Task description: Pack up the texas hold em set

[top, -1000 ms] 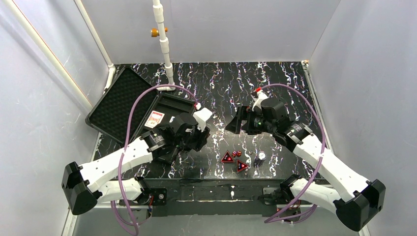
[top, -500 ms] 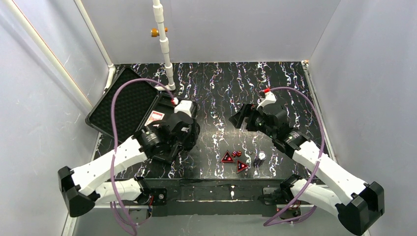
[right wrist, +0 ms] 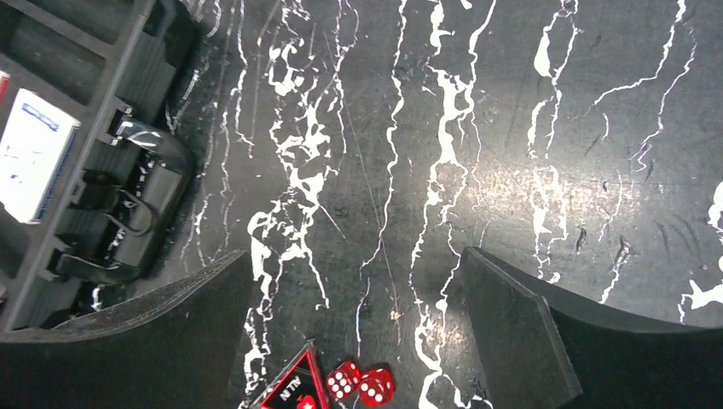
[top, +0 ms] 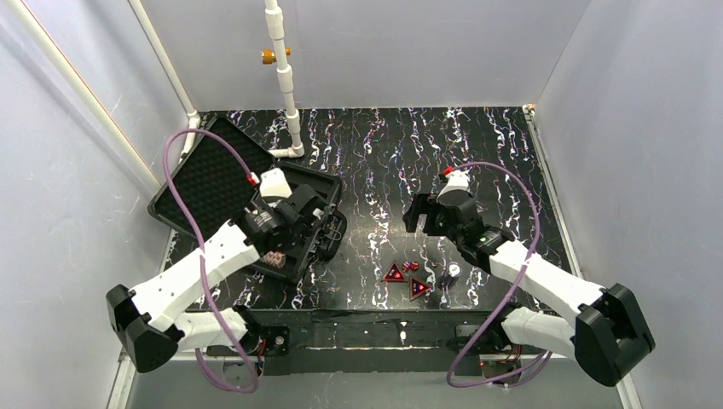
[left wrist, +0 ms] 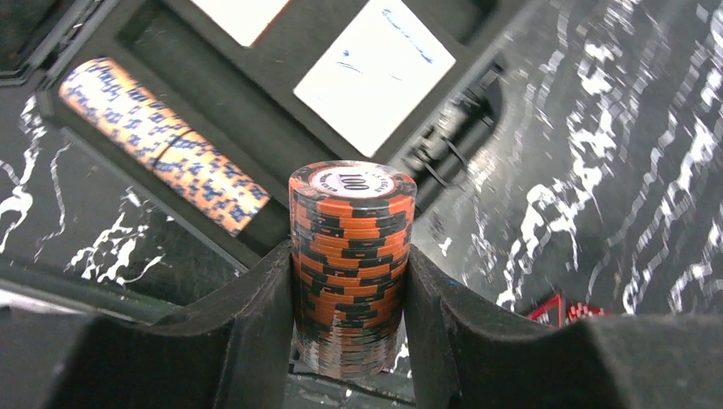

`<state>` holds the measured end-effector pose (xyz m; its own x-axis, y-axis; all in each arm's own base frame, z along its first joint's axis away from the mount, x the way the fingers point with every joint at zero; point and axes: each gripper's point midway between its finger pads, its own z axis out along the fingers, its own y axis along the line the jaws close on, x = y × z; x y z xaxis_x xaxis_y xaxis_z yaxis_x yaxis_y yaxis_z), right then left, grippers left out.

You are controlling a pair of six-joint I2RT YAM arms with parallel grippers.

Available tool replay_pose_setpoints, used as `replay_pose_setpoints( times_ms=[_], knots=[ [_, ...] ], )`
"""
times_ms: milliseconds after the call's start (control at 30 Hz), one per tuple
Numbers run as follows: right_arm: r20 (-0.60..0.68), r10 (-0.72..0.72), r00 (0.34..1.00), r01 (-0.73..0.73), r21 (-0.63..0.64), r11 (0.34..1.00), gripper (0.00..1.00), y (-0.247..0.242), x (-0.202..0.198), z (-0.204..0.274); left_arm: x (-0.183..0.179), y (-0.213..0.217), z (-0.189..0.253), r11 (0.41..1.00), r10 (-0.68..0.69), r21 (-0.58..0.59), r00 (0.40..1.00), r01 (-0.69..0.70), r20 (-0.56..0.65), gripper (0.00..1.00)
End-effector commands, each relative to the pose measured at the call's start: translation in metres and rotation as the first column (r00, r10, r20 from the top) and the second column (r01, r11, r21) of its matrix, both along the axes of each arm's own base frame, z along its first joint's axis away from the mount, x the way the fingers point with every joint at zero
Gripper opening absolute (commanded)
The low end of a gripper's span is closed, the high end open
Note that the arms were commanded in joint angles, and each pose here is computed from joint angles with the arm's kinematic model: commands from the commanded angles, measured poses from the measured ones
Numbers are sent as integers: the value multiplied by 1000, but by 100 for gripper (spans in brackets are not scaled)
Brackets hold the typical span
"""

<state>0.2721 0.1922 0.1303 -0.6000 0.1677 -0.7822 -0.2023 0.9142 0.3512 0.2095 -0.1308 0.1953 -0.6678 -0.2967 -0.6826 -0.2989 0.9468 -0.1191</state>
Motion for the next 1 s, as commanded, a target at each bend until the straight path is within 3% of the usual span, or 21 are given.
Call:
replay_pose_setpoints(
  times_ms=[0,333,967],
  knots=[
    [89,16,996,-18,18,1000,98,11,18,1,13,39,0,969,247,-16,969,-247,7,0],
    [93,104,990,-107,26,994,98,24,12,-15,34,64,-35,932,358,-39,933,-359,-46,0],
    [82,161,984,-164,36,986,98,32,8,-20,59,102,-90,792,606,9,786,-610,-122,0]
  ],
)
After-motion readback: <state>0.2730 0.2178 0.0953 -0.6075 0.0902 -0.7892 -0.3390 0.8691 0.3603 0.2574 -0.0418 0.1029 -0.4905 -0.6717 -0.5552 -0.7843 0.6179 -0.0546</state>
